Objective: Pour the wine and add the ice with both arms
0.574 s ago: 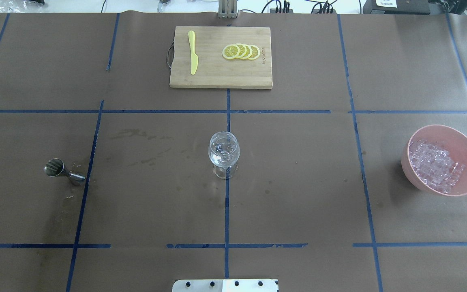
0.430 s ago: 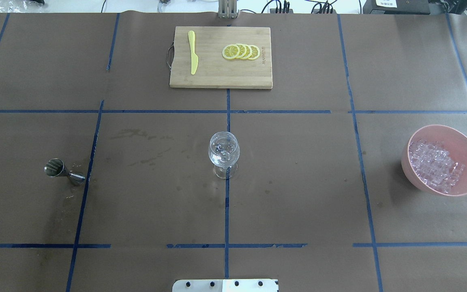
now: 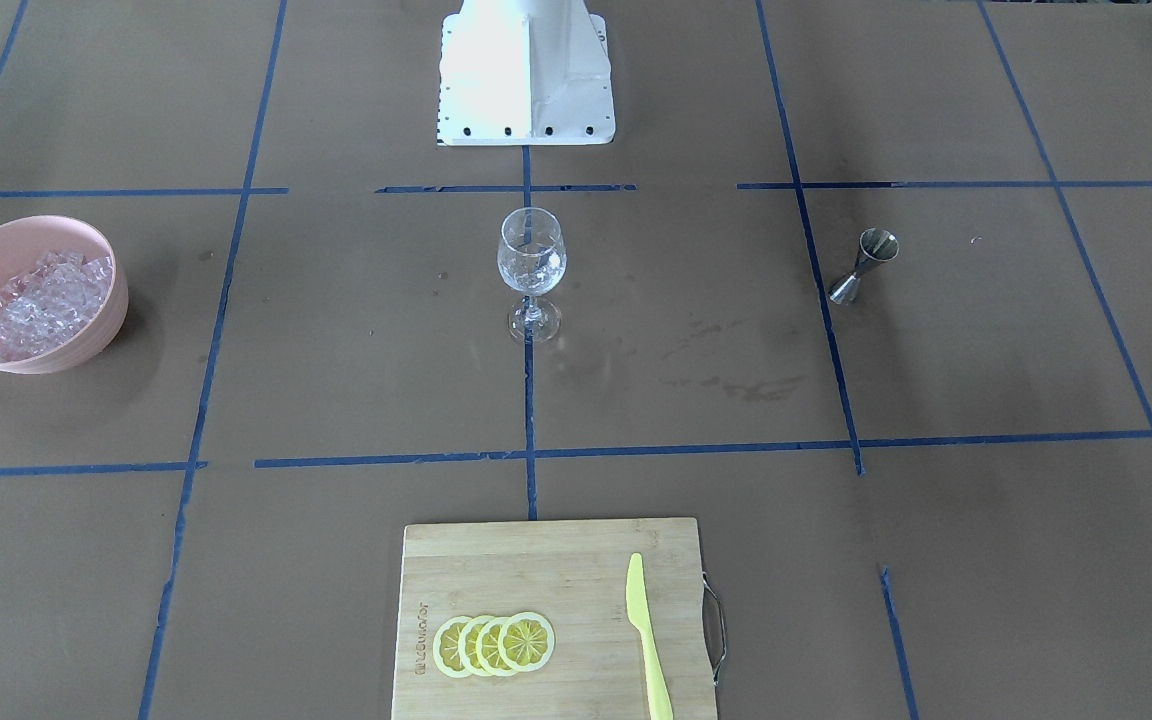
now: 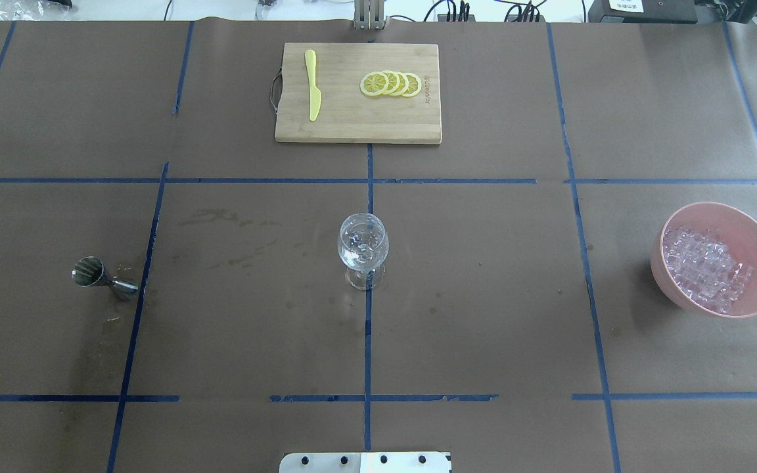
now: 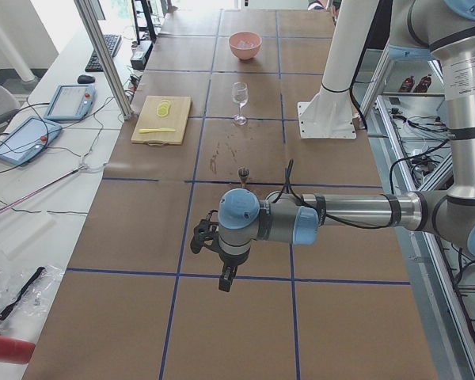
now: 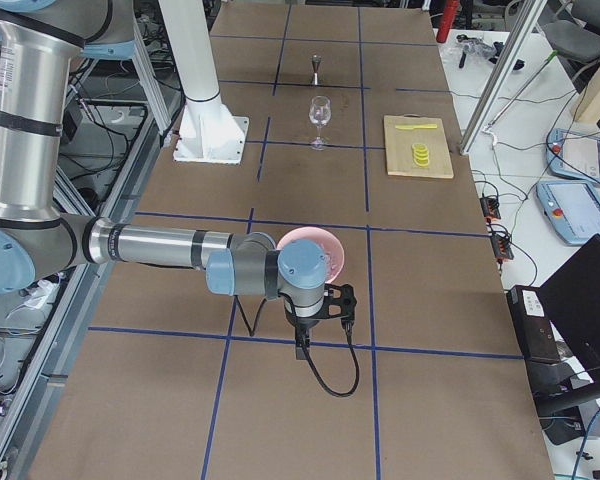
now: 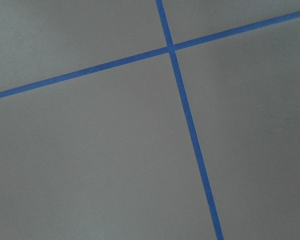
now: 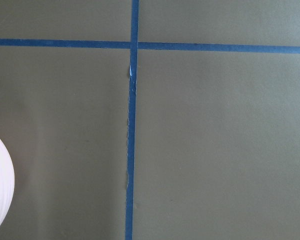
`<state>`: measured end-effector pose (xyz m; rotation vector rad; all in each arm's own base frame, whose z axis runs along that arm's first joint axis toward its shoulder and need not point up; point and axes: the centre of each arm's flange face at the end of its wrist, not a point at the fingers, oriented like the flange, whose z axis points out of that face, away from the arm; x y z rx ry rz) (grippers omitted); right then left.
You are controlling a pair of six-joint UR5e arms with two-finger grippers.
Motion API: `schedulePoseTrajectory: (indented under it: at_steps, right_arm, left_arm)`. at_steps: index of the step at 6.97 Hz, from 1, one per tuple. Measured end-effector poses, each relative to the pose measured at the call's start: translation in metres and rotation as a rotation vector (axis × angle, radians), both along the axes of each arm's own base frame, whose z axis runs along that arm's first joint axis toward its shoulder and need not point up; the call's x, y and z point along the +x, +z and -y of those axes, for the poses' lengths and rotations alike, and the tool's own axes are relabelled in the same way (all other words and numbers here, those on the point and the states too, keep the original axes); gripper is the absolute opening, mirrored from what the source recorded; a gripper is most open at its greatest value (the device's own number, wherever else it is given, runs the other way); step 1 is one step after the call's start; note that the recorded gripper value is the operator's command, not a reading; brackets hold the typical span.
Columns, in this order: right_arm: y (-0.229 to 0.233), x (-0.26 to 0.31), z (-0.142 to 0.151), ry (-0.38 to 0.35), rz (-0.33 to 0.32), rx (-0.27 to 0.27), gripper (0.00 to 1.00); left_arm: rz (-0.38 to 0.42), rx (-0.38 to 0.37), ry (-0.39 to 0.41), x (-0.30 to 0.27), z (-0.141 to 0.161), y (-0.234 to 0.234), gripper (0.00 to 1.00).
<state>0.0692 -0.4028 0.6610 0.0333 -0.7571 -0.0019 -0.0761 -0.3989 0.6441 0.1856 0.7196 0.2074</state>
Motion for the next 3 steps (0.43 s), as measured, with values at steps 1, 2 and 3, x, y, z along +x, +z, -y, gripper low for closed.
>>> schedulePoseTrajectory:
  at_steps: [1, 2, 3]
  right_arm:
    - [-0.003, -0.003, 0.001, -0.001, 0.029, 0.002, 1.0]
    - [-0.009, -0.006, 0.003, 0.001, 0.071, 0.007, 1.0]
    - [-0.019, -0.009, 0.01, 0.0, 0.108, 0.033, 1.0]
  left_arm:
    - [0.003, 0.01, 0.0, 0.0, 0.002, -0.001, 1.0]
    - [0.004, 0.038, 0.0, 0.0, 0.004, -0.005, 1.0]
    - [0.003, 0.094, 0.002, 0.0, 0.007, -0.012, 1.0]
